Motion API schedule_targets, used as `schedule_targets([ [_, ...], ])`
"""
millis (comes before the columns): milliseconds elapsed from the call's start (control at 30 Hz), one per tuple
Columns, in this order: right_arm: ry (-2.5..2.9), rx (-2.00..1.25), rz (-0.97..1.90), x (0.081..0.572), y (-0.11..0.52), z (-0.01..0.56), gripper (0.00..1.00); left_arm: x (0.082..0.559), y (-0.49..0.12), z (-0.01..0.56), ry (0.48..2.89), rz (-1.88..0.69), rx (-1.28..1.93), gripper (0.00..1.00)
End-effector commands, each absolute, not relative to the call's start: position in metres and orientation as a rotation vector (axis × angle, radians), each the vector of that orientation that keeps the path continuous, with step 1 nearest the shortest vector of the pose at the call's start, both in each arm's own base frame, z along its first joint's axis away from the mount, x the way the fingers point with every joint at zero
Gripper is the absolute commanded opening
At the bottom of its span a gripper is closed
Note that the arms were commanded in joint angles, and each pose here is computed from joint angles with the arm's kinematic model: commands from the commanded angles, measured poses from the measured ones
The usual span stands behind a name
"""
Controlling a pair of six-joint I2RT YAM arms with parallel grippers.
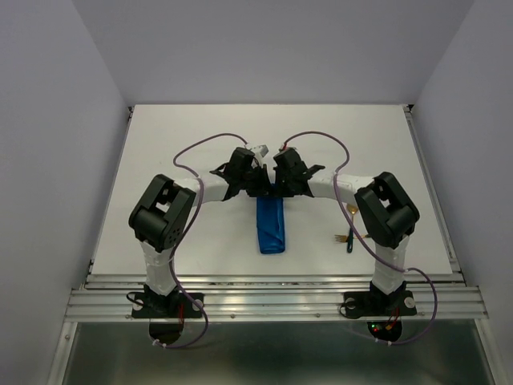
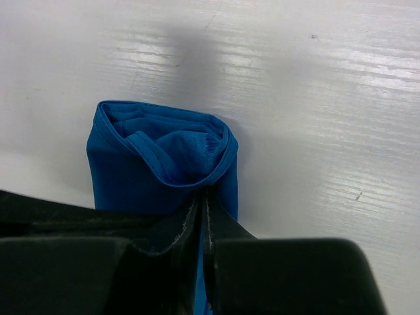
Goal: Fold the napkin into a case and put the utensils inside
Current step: Smooth out the smaller rectangle-folded napkin at the center of the board.
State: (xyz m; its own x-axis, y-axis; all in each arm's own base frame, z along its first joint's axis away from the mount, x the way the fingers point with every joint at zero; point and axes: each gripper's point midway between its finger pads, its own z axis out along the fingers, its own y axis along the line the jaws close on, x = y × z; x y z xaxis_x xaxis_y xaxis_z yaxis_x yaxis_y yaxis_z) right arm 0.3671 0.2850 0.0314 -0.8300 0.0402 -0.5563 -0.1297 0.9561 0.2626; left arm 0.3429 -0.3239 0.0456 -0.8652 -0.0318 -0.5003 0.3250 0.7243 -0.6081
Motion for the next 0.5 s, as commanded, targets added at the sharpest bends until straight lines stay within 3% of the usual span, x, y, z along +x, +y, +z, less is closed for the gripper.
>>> schedule_targets([
  [0, 2.525, -0.041, 0.406, 0.373, 0.293, 0.029, 0.09, 0.339, -0.328, 0.092, 2.366, -1.016, 0.323, 0.0],
  [300, 2.502, 0.018, 0.434, 0.396, 0.302, 0.038, 0.12, 0.315, -0.301, 0.095, 2.427, -0.922, 0.351, 0.0],
  [467, 2.467, 0.003, 0.467, 0.399, 0.306, 0.057, 0.19, 0.307, -0.289, 0.094, 2.449, -0.869, 0.352, 0.0],
])
